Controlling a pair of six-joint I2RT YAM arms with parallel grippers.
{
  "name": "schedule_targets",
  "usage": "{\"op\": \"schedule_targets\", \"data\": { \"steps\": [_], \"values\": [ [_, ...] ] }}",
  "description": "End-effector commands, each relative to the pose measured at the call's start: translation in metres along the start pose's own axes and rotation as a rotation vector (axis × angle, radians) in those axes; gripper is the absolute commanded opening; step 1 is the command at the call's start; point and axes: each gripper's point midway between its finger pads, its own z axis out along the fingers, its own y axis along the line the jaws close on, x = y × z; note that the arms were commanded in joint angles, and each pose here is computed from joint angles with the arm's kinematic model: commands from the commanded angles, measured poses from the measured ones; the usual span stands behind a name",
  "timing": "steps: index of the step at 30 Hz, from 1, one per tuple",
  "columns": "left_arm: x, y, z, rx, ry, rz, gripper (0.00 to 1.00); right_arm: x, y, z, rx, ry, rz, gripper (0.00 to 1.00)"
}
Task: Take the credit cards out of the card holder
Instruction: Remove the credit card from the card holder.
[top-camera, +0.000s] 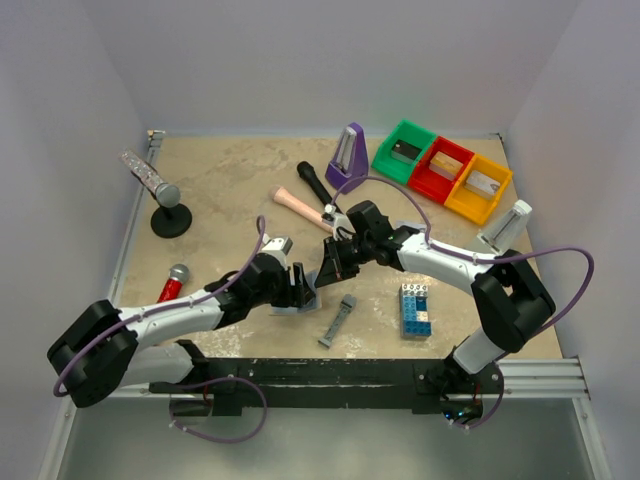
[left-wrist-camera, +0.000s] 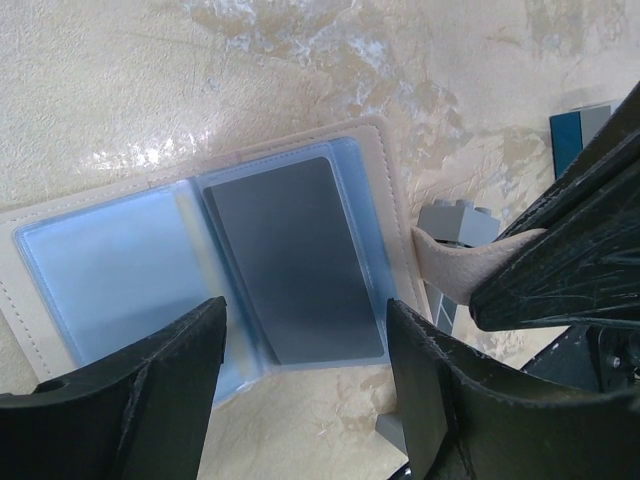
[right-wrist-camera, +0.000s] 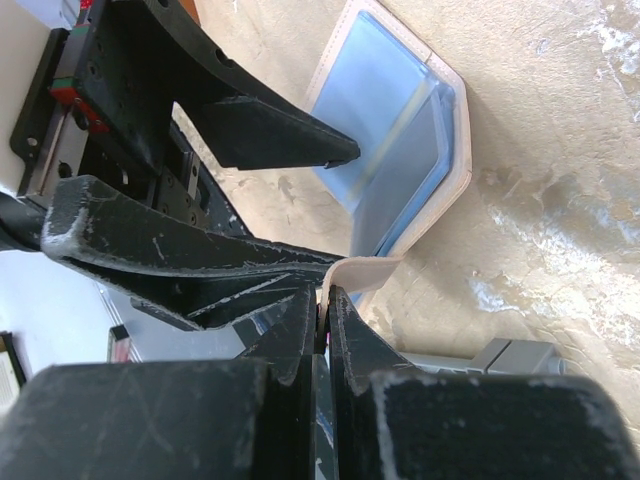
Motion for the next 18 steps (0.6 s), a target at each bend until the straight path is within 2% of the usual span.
{"op": "schedule_targets", "data": {
  "steps": [1, 18],
  "values": [
    [-0.022, -0.02, -0.006, 0.054, -0.066, -0.002, 0.7, -0.012, 0.015, -0.003, -0.047, -0.028, -0.035, 0.0],
    [-0.013, -0.01, 0.001, 0.016, -0.038, 0.003, 0.69, -0.011, 0.018, -0.003, -0.054, -0.024, -0.038, 0.0]
  ]
}}
